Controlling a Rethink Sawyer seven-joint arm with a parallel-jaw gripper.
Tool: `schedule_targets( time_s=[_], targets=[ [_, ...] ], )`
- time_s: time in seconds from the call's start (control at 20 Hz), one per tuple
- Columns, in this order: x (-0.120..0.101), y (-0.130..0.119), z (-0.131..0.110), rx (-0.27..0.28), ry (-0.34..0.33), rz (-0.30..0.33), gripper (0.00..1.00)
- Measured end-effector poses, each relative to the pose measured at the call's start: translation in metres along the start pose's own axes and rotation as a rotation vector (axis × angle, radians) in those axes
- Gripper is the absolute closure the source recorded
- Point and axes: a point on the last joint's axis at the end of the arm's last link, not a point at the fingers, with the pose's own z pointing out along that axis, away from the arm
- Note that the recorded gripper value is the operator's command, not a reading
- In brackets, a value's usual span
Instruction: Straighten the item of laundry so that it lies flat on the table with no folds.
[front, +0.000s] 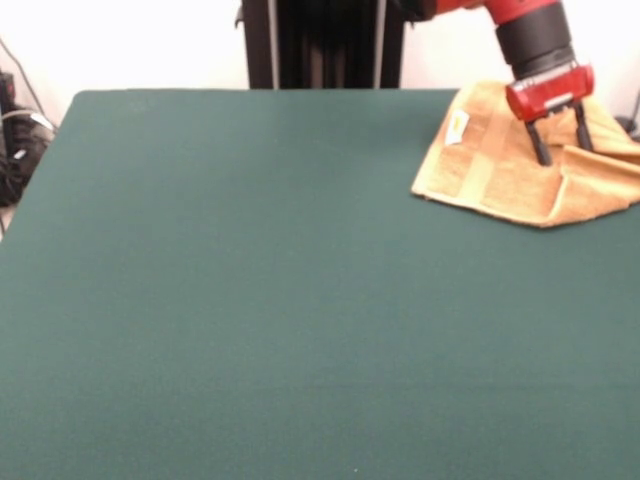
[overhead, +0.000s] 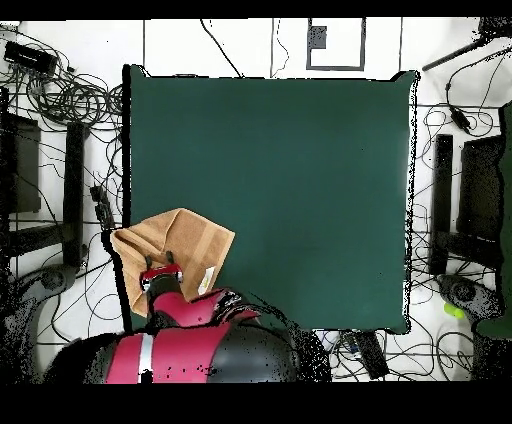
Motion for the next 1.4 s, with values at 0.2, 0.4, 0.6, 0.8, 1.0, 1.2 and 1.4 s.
schedule_targets(
  time_s=[0.2, 0.4, 0.6, 0.8, 1.0, 1.2, 1.4],
  targets=[
    [-0.006, 0.003, 0.002, 0.025, 0.041, -0.009, 0.00],
    [-0.013, 0.007, 0.005, 0.052, 0.092, -0.022, 0.00],
    [-0.020, 0.012, 0.009, 0.095, 0.140, -0.016, 0.00],
    [-0.028, 0.020, 0.014, 0.162, 0.194, 0.000, 0.00],
    [-0.043, 0.032, 0.024, 0.266, 0.287, 0.049, 0.00],
    [-0.062, 0.041, 0.037, 0.366, 0.412, 0.125, 0.00],
    [-0.082, 0.044, 0.050, 0.437, 0.549, 0.201, 0.00]
  ],
)
